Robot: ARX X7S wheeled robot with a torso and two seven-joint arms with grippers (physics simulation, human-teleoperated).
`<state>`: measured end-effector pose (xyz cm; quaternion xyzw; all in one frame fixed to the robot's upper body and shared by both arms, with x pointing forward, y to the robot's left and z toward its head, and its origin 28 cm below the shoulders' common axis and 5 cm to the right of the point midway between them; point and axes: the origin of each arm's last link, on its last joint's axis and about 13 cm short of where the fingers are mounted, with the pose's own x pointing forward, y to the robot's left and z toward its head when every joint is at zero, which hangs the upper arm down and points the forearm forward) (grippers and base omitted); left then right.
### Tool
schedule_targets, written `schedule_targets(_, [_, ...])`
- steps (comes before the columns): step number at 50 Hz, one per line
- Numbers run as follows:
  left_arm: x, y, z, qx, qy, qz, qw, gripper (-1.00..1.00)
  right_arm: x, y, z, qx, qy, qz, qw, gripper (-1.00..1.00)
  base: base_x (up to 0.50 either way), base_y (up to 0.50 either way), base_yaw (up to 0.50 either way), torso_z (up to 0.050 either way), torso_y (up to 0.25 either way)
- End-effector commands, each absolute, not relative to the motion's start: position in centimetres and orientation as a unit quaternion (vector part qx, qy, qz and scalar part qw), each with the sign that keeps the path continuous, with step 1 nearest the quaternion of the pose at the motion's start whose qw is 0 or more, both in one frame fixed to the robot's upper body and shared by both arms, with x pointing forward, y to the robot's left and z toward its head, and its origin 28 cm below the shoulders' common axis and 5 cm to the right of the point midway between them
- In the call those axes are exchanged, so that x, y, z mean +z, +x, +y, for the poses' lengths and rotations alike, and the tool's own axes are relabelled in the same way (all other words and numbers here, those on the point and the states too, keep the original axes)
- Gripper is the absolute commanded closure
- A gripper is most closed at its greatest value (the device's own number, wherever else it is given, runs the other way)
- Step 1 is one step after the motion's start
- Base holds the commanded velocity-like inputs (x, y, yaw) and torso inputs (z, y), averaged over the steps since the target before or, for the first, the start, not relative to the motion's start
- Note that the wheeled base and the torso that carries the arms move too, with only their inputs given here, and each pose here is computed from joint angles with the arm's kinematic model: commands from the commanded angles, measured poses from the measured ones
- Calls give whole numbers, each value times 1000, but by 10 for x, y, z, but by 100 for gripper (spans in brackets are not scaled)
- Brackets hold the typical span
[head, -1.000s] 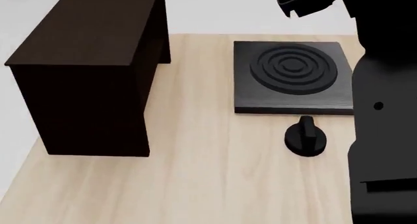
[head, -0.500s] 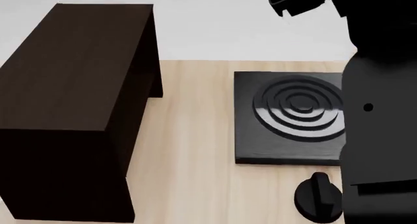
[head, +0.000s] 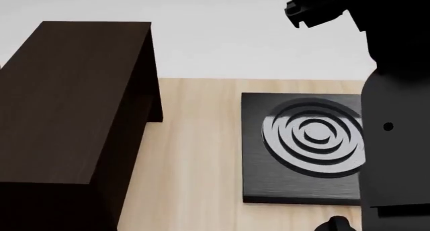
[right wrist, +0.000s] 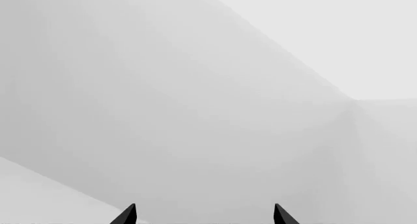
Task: Put the frying pan under the cabinet shelf.
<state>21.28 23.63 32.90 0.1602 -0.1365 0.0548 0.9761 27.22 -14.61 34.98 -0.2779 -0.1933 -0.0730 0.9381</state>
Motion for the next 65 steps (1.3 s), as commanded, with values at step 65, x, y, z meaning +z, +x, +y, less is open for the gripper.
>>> schedule_targets(65, [341,204,234,45,152,-195,968,-100,324,141,-214,-267,-206,-186,923,-100,102,0,0,10,-52])
